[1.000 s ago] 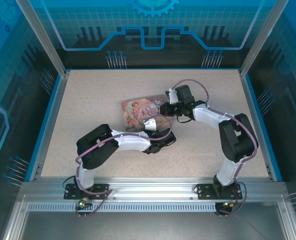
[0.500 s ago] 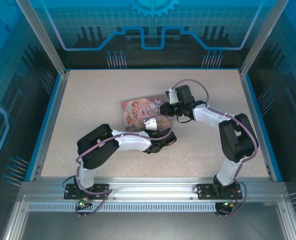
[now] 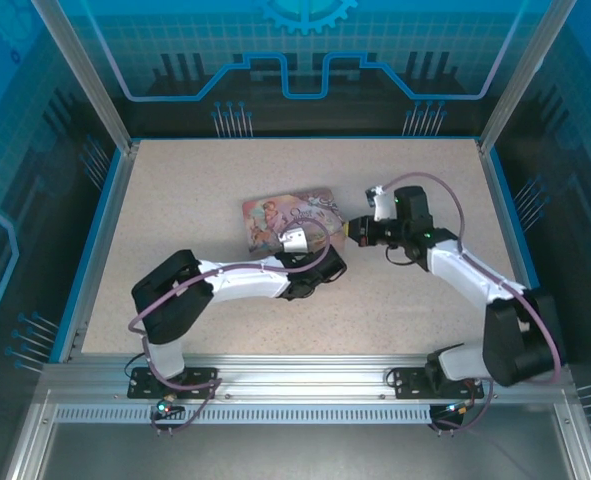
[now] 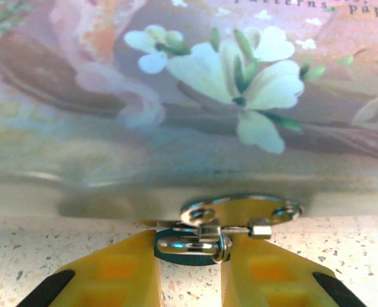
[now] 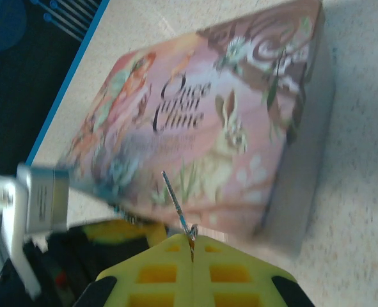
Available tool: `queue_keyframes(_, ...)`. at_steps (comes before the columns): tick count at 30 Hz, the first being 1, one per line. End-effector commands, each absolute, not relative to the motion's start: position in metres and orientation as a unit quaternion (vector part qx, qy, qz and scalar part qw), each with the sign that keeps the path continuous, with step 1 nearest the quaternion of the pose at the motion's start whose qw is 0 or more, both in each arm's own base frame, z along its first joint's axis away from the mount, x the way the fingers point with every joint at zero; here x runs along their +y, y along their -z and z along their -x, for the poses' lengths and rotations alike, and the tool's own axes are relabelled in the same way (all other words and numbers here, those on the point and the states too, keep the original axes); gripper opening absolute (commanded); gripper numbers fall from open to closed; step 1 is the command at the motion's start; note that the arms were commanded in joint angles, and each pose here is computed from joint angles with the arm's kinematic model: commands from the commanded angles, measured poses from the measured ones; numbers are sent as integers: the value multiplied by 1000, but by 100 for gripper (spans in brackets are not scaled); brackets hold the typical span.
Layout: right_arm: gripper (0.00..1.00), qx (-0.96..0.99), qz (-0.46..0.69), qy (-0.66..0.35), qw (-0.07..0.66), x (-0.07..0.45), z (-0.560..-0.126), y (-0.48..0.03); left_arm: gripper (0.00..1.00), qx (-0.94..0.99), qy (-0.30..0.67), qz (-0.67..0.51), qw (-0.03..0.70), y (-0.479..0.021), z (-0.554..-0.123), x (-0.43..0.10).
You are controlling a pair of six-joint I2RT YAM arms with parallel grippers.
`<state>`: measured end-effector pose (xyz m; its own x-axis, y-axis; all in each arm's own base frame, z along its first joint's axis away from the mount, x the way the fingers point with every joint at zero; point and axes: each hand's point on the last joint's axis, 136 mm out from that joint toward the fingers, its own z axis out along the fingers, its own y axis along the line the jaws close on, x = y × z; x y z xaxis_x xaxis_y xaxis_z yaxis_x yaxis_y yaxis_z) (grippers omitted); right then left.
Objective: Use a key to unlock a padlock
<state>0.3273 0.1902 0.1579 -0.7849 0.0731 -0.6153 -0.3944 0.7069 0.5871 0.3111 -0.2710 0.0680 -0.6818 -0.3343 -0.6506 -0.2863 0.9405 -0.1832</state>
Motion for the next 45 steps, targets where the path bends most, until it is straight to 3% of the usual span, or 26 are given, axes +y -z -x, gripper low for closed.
queue_keyframes(1,0,872,110,-394,270,188,-288,-129,23,907,83,204,360,-87,-314,-272)
queue_keyframes(5,0,855,116,-436,256,196,-260,-109,26,908,120,218,338,-89,-313,-278)
queue_keyframes(10,0,842,149,-447,264,208,-245,-92,23,905,151,217,333,-101,-315,-288)
queue_keyframes(25,0,813,210,-462,287,249,-260,-73,20,895,211,232,318,-125,-316,-298)
queue_keyframes(45,0,817,237,-433,297,255,-265,-62,16,878,260,264,304,-137,-314,-294)
